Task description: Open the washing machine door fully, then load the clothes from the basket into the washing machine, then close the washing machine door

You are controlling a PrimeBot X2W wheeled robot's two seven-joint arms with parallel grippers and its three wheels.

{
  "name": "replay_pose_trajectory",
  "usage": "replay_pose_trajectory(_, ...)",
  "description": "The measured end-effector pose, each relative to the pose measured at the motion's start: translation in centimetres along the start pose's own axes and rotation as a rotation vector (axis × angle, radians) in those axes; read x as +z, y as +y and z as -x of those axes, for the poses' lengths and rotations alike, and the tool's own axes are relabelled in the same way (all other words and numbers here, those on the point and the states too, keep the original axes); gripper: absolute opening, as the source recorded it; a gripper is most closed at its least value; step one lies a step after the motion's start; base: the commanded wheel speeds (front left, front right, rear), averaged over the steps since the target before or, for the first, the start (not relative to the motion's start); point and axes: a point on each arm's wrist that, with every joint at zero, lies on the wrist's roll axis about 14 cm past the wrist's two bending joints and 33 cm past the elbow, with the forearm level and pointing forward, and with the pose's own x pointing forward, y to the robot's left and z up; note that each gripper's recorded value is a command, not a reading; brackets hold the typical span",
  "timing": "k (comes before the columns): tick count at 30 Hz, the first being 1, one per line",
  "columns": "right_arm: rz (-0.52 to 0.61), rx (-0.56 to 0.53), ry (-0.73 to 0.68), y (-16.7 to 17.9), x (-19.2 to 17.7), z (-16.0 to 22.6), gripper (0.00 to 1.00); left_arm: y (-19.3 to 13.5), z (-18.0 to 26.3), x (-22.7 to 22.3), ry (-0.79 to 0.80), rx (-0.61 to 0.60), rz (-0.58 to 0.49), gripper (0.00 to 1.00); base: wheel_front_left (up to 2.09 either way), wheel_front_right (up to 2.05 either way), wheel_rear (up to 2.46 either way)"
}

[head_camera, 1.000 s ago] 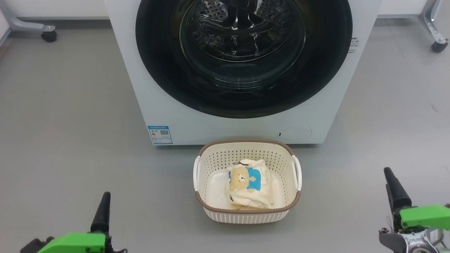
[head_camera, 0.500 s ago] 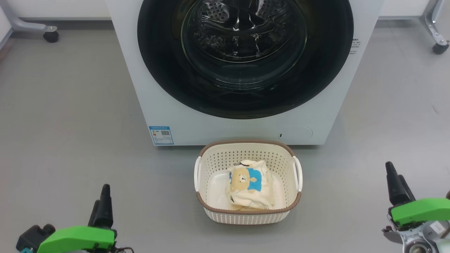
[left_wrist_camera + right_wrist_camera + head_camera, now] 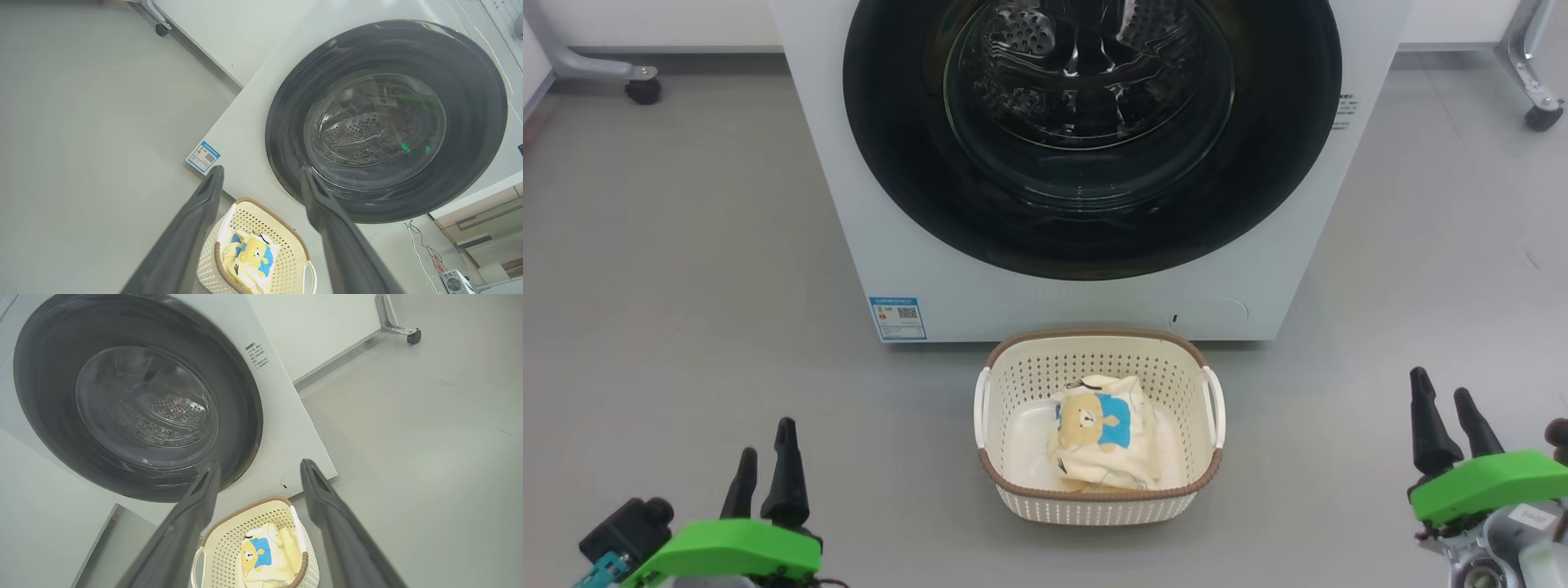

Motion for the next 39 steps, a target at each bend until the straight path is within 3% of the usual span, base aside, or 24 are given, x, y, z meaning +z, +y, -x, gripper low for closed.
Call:
replay_pose_trajectory(20, 0.328, 0.096, -0.005, 2.8, 0.0, -0.2, 1.00, -2.2, 0.4, -0.8, -0.014, -0.091, -0.400, 1.00, 0.00, 0.00, 0.00)
replay_pose_trajectory(39, 0.569, 0.095, -0.029, 2.7, 0.2, 0.7, 1.00, -3.6, 0.7, -1.0, -0.059, -0.155, -0.625, 1.00, 0.00, 0.00, 0.00)
